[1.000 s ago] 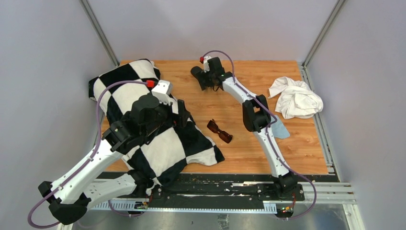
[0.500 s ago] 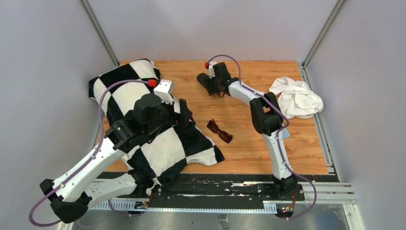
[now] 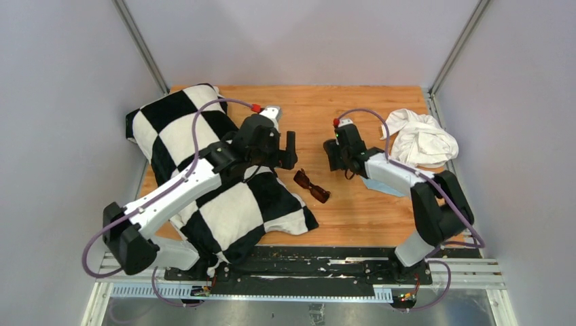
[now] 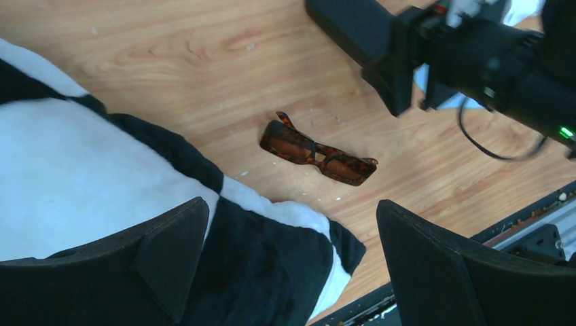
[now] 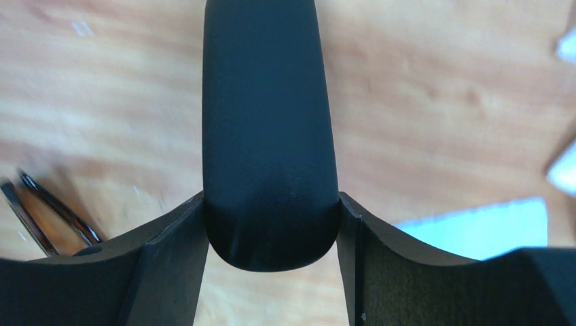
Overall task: Organize the sunglasses
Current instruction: Place the sunglasses case at the center of the board.
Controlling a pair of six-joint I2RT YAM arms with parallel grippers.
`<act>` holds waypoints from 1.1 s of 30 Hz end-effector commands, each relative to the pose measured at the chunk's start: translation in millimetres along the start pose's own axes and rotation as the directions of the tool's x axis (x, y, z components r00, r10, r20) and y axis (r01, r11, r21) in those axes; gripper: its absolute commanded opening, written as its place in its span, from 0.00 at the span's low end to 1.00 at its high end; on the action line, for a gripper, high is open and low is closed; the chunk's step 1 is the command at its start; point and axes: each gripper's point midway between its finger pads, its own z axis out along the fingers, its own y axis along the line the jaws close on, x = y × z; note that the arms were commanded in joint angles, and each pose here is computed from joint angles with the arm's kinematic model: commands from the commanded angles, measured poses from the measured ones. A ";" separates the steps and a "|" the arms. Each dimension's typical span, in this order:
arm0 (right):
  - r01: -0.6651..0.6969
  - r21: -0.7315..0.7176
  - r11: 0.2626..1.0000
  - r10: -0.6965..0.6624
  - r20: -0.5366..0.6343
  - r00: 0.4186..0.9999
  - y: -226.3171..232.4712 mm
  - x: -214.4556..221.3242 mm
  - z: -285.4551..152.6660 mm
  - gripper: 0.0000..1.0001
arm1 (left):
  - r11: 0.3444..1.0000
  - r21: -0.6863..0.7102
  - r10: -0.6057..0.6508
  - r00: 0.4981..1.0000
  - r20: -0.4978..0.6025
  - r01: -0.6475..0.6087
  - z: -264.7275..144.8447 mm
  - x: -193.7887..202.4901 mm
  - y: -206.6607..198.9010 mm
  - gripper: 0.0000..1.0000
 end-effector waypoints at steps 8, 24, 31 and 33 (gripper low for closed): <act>-0.217 0.035 0.975 0.219 -0.070 0.973 -0.3 52.2 -13.8 0.72 | 0.995 0.048 -0.086 0.989 -0.118 0.092 41.6 17.3 -21.0 1.00; -0.314 -0.052 0.948 0.315 0.012 0.949 -15.7 9.2 -67.8 1.00 | 0.996 -0.088 -0.021 0.972 -0.233 0.000 73.2 16.5 -10.0 1.00; -0.443 0.045 0.895 0.442 0.025 0.896 -83.5 48.1 -103.7 1.00 | 0.999 -0.029 0.022 0.951 -0.307 -0.032 115.8 32.0 -44.9 1.00; -0.486 0.022 0.874 0.486 0.022 0.874 -81.8 53.9 -113.3 1.00 | 0.998 -0.020 0.049 0.945 -0.325 -0.058 129.4 38.7 -55.9 1.00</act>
